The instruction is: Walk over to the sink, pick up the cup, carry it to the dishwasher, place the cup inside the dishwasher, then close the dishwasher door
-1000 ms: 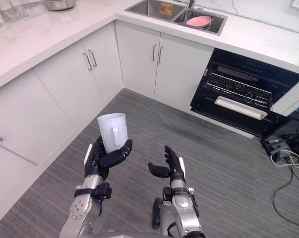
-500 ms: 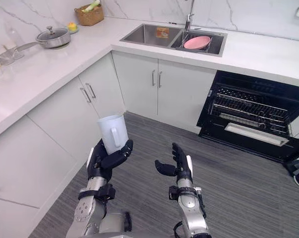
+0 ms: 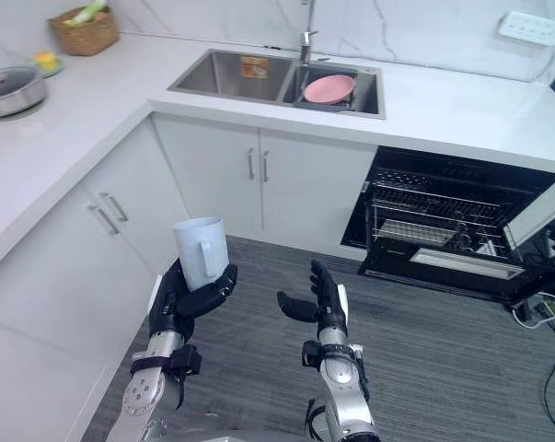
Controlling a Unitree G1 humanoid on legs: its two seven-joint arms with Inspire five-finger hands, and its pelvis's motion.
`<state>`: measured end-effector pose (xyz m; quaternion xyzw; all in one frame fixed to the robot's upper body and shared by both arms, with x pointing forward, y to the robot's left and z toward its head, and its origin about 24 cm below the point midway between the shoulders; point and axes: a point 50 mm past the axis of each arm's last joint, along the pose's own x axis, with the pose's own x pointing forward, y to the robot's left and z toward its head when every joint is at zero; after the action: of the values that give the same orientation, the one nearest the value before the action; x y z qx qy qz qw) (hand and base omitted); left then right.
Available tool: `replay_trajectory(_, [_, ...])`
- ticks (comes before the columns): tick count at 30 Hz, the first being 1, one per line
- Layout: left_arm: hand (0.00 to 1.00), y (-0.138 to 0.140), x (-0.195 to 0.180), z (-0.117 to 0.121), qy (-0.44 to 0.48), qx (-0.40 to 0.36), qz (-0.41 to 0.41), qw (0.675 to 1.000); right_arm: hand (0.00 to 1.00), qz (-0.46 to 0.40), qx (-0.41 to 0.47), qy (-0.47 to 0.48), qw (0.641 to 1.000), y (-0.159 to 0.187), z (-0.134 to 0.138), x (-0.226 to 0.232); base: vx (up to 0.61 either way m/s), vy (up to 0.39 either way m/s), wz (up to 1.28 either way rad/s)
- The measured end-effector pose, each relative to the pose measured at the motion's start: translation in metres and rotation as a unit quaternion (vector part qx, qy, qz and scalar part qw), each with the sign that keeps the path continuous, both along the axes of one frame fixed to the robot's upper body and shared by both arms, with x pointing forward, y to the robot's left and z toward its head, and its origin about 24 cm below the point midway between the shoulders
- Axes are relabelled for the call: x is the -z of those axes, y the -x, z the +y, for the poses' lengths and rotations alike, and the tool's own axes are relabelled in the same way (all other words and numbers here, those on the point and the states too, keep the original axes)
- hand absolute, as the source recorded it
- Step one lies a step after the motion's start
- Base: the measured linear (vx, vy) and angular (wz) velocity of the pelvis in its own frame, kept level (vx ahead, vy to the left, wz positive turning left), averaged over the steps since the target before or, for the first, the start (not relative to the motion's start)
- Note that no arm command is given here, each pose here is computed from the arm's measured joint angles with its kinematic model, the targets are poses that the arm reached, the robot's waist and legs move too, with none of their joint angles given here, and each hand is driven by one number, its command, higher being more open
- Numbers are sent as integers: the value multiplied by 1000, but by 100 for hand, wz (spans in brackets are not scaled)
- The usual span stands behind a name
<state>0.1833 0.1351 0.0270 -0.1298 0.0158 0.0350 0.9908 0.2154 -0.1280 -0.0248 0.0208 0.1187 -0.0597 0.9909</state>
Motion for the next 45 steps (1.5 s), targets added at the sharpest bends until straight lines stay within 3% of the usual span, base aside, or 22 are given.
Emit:
replay_trajectory(9, [30,-9,7,-14,20,1,16,1000,90,-27,36,-2,999,14,-18,-13,473,-91,-18])
replay_trajectory(15, [30,-8,0,-19,29,16,-2,999,90,-132,53,-23,990,12,-22,-56,301,57,-46])
replay_trajectory(28, [30,-5,-3,-9,-18,13,-7,1000,90,-109,16,-94,989,12,-4,-46,196,233,-66])
replay_trajectory(36, [30,-15,-22,-9,-26,14,-56,998,90,-138,1,-116,984,4,1,-56,131,-58,-41])
replay_trajectory(45, [30,-8,-5,-9,1,-16,-16,1000,90,-160,5,-109,981,18,-6,-67,267,-112,-25])
